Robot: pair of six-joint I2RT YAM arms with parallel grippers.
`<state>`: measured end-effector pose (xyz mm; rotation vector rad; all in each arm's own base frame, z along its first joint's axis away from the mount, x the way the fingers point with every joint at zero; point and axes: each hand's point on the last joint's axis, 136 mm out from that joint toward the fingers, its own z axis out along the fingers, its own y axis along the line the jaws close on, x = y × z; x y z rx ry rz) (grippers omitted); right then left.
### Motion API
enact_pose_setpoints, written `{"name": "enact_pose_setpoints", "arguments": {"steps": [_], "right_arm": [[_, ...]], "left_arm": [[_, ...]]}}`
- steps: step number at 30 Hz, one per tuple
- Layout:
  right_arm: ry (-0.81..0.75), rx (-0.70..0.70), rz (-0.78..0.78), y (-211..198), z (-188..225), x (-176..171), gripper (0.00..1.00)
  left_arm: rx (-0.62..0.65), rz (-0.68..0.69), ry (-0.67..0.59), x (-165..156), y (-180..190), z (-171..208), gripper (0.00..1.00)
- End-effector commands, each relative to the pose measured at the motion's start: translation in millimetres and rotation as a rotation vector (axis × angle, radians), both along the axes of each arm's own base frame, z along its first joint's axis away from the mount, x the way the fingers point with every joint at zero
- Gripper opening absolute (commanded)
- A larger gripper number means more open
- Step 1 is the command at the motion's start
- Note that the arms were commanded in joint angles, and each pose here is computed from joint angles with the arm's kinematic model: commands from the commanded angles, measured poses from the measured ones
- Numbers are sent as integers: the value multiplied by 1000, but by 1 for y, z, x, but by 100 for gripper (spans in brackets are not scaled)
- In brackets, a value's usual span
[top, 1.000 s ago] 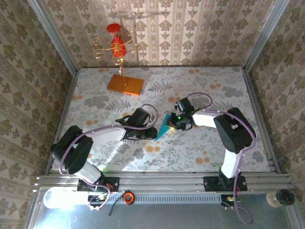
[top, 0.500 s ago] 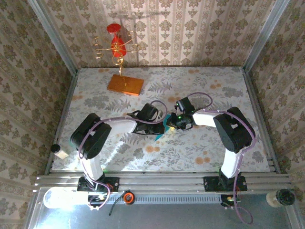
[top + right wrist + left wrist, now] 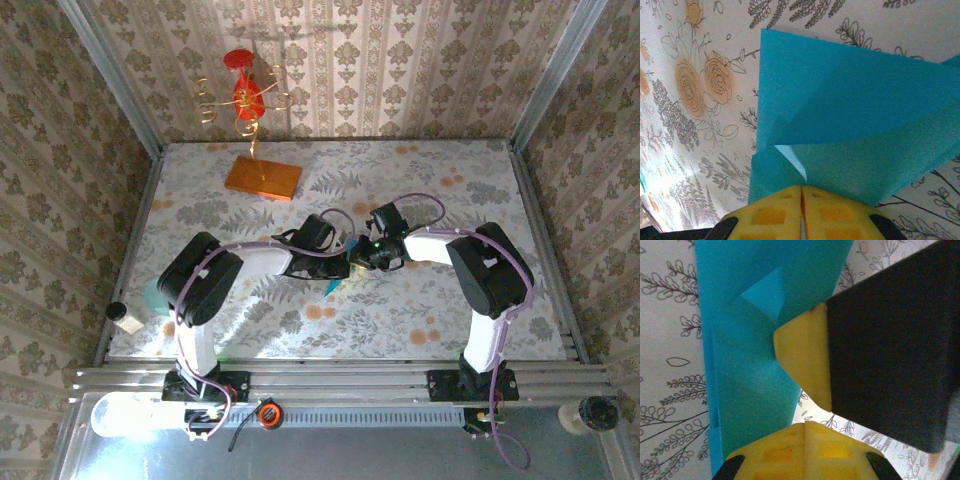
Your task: Fold a paper plane with a square sheet of paper (pick it up from the middle)
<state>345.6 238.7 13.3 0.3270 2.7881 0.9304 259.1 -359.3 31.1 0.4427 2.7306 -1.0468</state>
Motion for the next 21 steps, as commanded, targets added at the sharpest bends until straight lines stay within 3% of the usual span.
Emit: {"name": "enact_pose_setpoints", "arguments": {"steps": [1,21], "right_arm": [[126,-105,-7,-19,-36,-23,11],[212,-272,7,-49,-57,-39,8]], "left_arm": [[9,-21,5,1,-1,-5,4],[70,-15,89,-42,39,-27,0]]}}
